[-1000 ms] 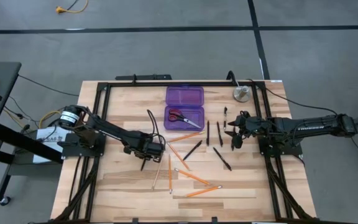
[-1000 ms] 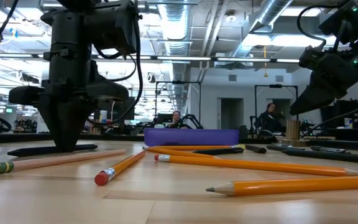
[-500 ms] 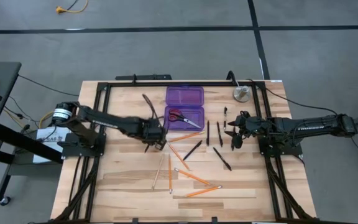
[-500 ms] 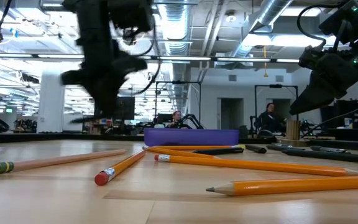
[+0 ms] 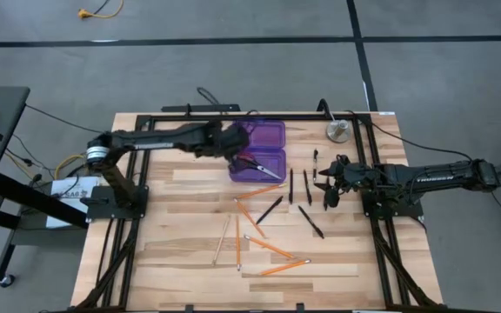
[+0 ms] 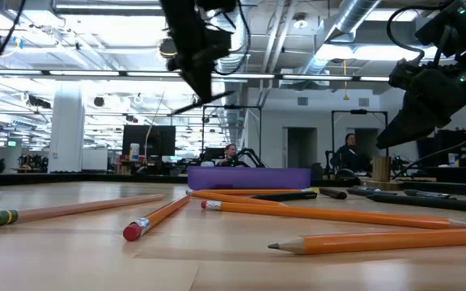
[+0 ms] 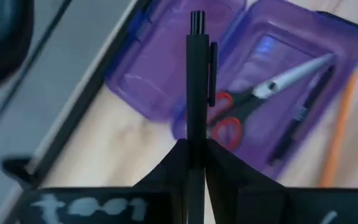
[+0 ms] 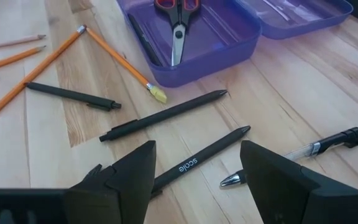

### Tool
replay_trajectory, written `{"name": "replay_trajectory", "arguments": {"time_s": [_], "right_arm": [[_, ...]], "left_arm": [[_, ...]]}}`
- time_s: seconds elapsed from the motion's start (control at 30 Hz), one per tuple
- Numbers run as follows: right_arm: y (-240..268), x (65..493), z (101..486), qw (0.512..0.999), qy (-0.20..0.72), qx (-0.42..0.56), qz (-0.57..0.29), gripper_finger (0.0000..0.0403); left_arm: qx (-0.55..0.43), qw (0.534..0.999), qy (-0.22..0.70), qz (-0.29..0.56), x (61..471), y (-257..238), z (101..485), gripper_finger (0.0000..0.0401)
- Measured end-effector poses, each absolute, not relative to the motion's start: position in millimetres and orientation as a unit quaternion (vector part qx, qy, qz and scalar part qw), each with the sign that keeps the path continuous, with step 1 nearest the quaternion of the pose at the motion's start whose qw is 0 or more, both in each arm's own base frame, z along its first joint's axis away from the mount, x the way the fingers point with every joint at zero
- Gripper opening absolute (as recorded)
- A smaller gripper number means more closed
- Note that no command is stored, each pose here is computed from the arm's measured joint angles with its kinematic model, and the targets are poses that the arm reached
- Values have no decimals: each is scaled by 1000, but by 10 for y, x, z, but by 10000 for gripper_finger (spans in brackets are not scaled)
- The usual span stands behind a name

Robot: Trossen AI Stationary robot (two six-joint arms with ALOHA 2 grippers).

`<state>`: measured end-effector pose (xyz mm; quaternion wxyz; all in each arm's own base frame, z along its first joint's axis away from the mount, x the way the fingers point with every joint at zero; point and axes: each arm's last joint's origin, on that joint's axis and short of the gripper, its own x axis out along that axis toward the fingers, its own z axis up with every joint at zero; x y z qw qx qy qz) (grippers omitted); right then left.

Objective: Pick & place school supplies into a supply box
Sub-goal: Put the black pen into the violet supply box

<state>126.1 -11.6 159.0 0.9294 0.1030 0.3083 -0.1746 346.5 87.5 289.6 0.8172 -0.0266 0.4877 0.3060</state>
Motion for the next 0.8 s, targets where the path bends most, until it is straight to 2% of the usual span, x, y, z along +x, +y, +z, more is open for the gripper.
{"name": "replay_trajectory", "arguments": {"time_s": [0.2, 0.47, 0.63, 0.8], "right_arm": [[-117, 1261, 1590, 929, 308, 103, -175, 230], [-118, 1258, 1587, 929, 310, 103, -176, 230], [-117, 1257, 1585, 928, 311, 102, -175, 230], [-117, 1257, 1584, 928, 312, 103, -176, 230]], "left_arm": [[28, 810, 536, 234, 3850, 1130, 2626, 20], [103, 788, 586, 158, 4300, 1211, 2148, 20], [107, 783, 601, 122, 4401, 1220, 1963, 22], [98, 789, 597, 106, 4410, 1208, 1964, 36]]}}
